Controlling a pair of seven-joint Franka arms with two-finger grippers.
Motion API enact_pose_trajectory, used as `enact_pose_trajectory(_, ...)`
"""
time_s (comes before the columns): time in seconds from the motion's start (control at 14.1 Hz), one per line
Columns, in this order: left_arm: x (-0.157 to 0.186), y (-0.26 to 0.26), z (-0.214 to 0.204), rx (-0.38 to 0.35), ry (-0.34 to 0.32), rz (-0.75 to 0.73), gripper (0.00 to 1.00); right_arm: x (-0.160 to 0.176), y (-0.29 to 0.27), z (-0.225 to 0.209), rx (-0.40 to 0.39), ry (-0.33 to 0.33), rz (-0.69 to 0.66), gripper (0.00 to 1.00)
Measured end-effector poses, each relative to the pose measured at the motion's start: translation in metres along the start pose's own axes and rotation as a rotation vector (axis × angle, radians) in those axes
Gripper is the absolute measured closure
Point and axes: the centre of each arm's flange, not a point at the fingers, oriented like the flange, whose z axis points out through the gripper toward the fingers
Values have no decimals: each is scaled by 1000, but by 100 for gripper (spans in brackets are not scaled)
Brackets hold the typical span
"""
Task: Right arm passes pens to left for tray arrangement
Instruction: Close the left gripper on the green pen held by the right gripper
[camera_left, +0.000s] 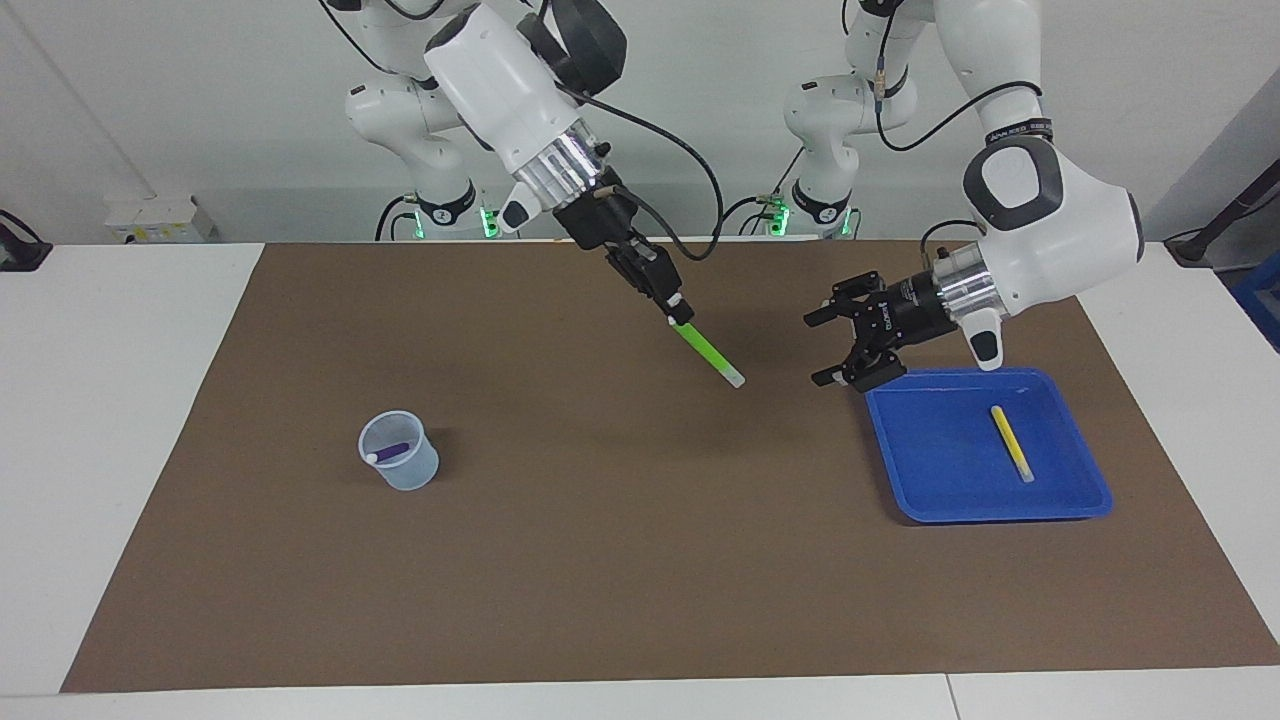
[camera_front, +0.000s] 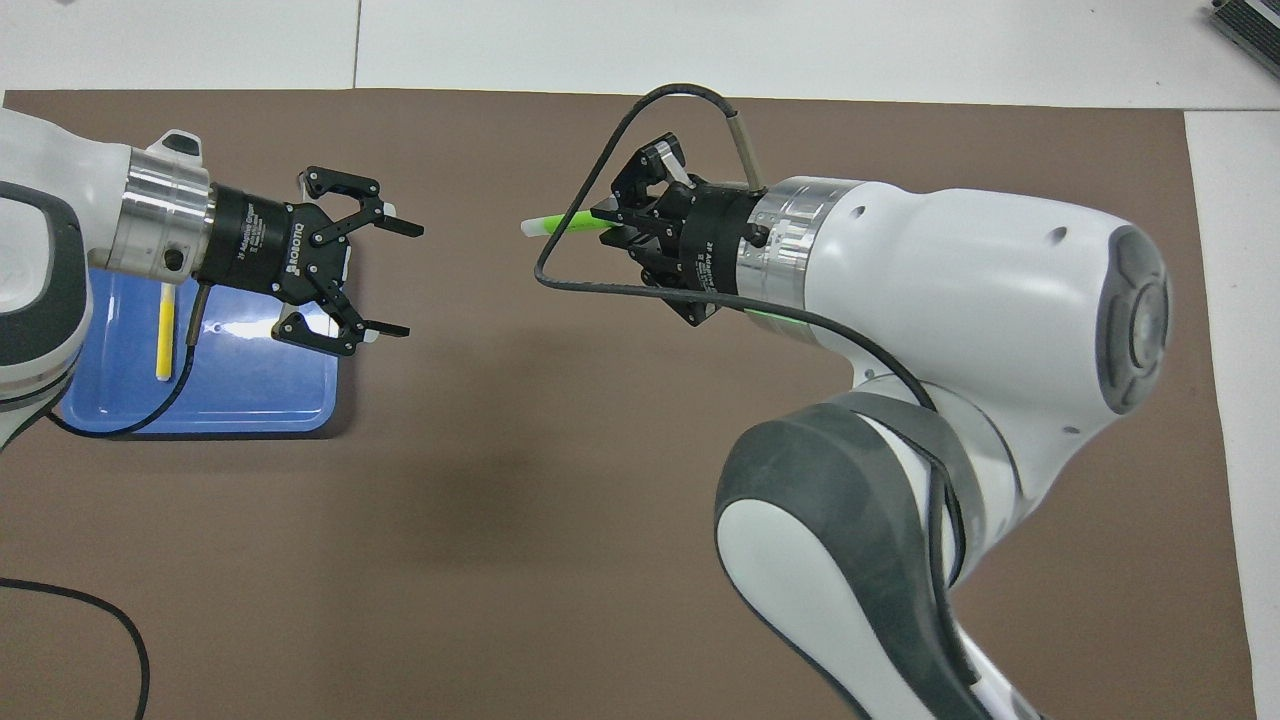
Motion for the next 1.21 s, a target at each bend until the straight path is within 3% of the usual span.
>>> enact_pose_trajectory(0.57, -54, 4, 43, -65, -6, 43, 0, -18, 10, 35, 1, -12, 3, 81)
enact_pose_trajectory(0.85, -58, 4, 54, -89, 5, 49, 0, -24, 10, 36, 8, -16, 5, 81)
enact_pose_trajectory(1.14, -49, 4, 52, -94, 11, 48, 9, -24, 10, 36, 8, -16, 6, 81)
enact_pose_trajectory(1.21, -49, 4, 52, -94, 11, 48, 15, -24, 10, 36, 8, -16, 6, 81)
